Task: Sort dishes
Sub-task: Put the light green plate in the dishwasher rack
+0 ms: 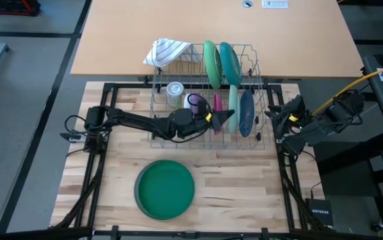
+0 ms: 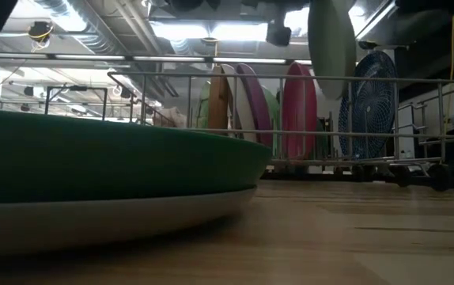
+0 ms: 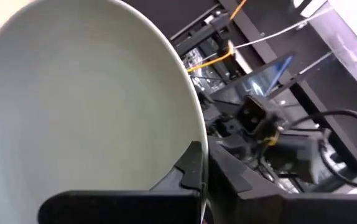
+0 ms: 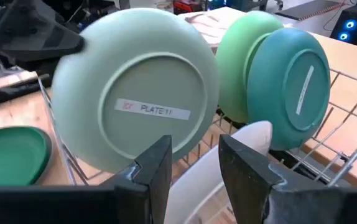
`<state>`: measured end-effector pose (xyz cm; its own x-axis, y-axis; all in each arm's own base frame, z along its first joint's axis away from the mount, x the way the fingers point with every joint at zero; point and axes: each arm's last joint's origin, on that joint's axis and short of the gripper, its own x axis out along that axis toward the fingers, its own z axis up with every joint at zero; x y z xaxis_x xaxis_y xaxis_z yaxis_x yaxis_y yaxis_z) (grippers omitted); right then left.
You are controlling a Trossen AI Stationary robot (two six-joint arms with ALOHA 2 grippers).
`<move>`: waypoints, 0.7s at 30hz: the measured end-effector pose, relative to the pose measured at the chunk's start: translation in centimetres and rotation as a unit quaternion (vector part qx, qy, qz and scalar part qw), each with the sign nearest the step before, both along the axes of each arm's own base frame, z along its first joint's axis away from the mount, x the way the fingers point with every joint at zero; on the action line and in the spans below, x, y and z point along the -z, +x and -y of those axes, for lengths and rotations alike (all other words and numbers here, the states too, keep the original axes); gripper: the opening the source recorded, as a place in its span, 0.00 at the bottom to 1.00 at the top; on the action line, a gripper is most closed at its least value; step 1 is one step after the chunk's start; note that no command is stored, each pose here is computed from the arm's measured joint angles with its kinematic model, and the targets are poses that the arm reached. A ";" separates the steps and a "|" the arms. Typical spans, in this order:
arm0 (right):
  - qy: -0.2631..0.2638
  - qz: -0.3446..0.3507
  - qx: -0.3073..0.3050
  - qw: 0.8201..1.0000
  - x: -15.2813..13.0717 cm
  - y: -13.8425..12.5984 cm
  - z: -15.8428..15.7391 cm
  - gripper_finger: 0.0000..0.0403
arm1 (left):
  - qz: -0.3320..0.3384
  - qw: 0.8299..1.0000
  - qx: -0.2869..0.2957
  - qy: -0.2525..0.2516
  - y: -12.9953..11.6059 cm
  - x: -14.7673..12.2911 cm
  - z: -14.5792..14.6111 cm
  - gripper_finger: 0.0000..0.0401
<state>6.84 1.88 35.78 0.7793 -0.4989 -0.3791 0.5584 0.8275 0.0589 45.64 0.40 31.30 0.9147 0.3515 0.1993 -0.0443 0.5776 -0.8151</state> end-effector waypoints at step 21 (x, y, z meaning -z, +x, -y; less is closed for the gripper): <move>-0.009 -0.019 -0.003 1.000 1.1 0.2 -0.2 0.34 | -0.101 0.994 -0.030 -0.022 1.2 4.3 -3.0 0.01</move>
<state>7.07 2.07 34.64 0.7682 -0.5005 -0.3991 0.5543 0.8320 0.0236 46.87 3.43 26.99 0.9114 0.4116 -0.0031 -0.2435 0.5331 -0.8103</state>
